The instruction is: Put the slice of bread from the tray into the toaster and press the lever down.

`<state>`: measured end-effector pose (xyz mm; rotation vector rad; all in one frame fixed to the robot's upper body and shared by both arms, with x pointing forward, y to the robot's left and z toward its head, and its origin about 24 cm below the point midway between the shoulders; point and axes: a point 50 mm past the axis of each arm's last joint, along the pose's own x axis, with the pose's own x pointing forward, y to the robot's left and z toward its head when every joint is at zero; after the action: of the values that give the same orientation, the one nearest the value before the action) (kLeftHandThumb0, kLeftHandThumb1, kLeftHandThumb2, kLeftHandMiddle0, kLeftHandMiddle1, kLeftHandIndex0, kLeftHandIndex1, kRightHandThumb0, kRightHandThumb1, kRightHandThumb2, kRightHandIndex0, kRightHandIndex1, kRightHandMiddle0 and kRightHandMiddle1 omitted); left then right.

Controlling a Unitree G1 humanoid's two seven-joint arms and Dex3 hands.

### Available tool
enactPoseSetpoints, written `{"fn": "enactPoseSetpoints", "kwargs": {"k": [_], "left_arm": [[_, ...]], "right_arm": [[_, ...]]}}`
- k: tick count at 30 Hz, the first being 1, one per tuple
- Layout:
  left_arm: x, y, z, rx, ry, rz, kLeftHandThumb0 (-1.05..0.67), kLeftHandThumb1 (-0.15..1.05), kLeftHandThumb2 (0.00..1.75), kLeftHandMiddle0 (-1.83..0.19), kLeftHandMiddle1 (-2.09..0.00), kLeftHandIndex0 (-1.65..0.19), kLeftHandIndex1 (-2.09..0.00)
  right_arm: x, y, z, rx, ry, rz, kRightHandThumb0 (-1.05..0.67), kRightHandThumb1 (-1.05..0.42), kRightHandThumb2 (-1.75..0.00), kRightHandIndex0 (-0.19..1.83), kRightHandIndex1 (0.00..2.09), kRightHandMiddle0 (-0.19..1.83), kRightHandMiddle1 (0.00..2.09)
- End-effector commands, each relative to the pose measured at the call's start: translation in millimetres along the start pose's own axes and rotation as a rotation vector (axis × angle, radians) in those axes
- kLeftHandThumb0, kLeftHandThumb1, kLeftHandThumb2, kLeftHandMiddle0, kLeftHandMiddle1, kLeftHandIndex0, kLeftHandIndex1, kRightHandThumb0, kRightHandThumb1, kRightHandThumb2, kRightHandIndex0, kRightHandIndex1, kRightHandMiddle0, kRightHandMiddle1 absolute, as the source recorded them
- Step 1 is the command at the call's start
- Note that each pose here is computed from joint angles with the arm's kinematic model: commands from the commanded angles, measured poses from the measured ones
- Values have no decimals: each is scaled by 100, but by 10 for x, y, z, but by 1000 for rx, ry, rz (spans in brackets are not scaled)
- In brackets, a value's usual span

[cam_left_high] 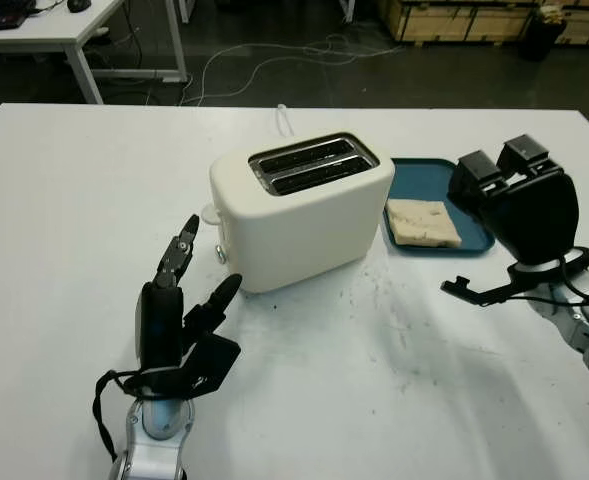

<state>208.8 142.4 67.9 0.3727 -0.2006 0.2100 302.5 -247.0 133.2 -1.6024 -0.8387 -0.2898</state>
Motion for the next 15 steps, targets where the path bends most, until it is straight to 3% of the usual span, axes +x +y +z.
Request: {"fn": "enactPoseSetpoints", "kwargs": {"k": [1, 4, 6, 9, 10, 13, 15], "left_arm": [[10, -7, 11, -6, -11, 6, -64, 92, 27, -37, -16, -33, 0], [12, -7, 12, -7, -11, 5, -64, 92, 28, -37, -16, -33, 0], [14, -8, 10, -3, -9, 4, -64, 92, 28, -37, -16, -34, 0], [13, -11, 11, -1, -4, -1, -64, 92, 28, -37, -16, -33, 0], [12, -12, 12, -6, 0, -1, -64, 92, 28, -37, -15, -33, 0], [7, -9, 16, -8, 1, 0, -63, 92, 27, -37, -15, -33, 0], [4, -4, 20, -7, -2, 1, -63, 92, 27, -37, -15, -33, 0]], "right_arm": [[-13, -58, -20, 23, 14, 2, -41, -92, -15, 65, 175, 46, 174], [-28, -67, 2, 80, 10, 6, -40, -92, -9, 65, 175, 50, 170], [-39, -53, -16, 152, 19, 52, -40, -92, -3, 66, 175, 64, 144], [-41, -3, -119, 203, 52, 144, -44, -86, -1, 77, 131, 95, 64], [-40, 29, -176, 201, 70, 191, -43, -84, 0, 81, 108, 102, 37], [-8, 111, -328, 140, 115, 324, -47, -84, 0, 93, 34, 98, 5], [35, 147, -412, 112, 135, 405, -50, -85, 0, 90, 13, 89, 1]]}}
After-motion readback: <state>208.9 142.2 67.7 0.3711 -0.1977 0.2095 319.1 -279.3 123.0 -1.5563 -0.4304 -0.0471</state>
